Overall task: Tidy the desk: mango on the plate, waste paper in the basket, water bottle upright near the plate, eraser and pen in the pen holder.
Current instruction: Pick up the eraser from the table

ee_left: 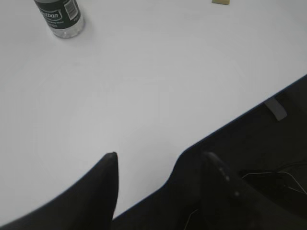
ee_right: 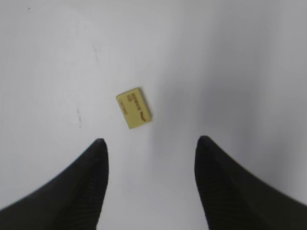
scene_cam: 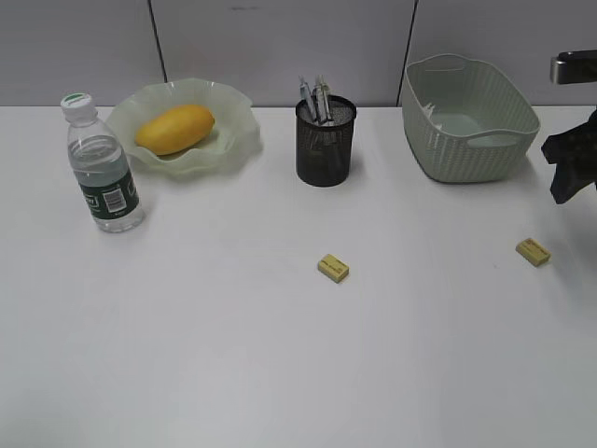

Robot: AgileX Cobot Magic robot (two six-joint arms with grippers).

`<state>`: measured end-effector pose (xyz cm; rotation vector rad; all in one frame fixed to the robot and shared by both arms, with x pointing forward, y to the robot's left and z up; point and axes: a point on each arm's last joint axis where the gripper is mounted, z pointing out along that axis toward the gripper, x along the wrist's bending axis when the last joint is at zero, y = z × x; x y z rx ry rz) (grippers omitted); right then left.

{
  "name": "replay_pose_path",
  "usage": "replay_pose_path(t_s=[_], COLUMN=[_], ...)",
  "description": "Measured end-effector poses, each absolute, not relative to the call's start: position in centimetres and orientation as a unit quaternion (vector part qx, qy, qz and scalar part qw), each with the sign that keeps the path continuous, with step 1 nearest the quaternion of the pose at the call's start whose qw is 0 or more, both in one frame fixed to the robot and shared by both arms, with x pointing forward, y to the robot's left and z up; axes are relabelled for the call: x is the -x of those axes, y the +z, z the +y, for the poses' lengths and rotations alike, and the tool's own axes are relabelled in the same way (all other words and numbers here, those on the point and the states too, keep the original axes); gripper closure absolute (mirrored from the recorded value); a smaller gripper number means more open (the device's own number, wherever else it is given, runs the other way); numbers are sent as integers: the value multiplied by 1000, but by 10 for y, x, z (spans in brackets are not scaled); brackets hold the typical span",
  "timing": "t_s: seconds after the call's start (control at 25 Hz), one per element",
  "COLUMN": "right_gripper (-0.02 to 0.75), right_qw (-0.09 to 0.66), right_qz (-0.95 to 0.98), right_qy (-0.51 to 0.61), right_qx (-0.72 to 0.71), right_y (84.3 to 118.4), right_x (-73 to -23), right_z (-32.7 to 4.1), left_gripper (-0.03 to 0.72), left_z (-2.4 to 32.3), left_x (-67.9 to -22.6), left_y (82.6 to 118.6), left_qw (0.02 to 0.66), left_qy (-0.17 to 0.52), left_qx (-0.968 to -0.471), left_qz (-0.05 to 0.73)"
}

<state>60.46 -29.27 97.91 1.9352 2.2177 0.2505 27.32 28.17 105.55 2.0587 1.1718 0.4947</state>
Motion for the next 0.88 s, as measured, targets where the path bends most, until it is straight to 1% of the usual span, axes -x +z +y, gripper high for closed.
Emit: replay_pose_path(t_s=[0.12, 0.24, 0.52, 0.68, 0.88], right_gripper=[279, 277, 224, 219, 218], right_qw=[97, 87, 46, 39, 42], right_qz=[748, 750, 757, 762, 774], right_qy=[87, 78, 47, 41, 45], right_qx=[-651, -652, -650, -645, -630], right_y=[972, 954, 912, 898, 884], right_x=[-609, -614, -619, -621, -624], right_z=[-293, -293, -292, -287, -272], left_gripper=[274, 274, 276, 276, 276], left_z=[282, 282, 282, 282, 282], left_x=[-273, -273, -273, -273, -273], left_y=[1056, 1056, 1056, 1056, 1056], left_qw=[353, 353, 353, 353, 353], left_qy=[191, 191, 191, 191, 191], left_qx=[-796, -796, -796, -796, -796], left_qz=[453, 453, 453, 453, 453])
